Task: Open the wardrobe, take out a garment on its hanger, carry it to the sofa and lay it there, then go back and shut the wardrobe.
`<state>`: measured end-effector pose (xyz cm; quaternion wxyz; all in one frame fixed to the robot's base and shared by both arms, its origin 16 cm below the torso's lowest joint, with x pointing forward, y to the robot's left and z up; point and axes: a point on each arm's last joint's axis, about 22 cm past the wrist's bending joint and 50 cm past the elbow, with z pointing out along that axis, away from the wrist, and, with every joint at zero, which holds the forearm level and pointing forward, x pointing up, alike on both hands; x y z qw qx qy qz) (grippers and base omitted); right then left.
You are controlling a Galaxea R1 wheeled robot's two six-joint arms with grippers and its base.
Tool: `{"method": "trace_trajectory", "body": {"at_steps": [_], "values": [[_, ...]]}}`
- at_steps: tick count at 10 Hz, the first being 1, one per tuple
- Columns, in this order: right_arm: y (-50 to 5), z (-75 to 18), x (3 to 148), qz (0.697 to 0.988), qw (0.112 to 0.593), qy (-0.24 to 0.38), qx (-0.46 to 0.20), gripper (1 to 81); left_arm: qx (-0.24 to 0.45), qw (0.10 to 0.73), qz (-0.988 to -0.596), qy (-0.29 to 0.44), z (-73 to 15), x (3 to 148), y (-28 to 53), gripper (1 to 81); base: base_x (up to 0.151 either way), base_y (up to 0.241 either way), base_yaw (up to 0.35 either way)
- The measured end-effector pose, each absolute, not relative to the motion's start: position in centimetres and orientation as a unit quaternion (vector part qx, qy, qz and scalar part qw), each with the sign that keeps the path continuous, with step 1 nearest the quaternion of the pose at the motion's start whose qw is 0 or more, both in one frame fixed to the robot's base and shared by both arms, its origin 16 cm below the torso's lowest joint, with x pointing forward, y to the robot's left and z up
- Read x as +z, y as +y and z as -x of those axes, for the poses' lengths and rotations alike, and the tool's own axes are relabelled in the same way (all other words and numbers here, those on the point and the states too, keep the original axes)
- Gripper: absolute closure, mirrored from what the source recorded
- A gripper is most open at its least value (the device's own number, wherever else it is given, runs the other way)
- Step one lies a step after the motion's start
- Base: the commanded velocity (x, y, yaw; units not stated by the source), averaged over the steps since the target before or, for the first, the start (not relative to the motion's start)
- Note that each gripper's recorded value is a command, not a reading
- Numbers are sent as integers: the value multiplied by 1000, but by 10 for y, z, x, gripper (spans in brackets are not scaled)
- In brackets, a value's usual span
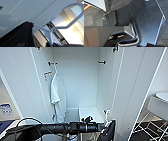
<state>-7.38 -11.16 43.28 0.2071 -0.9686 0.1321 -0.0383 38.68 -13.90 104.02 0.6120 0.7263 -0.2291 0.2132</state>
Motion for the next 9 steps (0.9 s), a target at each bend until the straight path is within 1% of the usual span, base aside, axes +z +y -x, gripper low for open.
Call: {"method": "trace_trajectory", "body": {"at_steps": [3,9], "values": [[-112,74,433,969,207,132,-38,10,221,610,-727,-227,-394,1041,-131,811,0,0,0],[-112,74,433,969,207,132,-38,10,231,625,-714,-215,-404,1050,-114,811,0,0,0]]}}
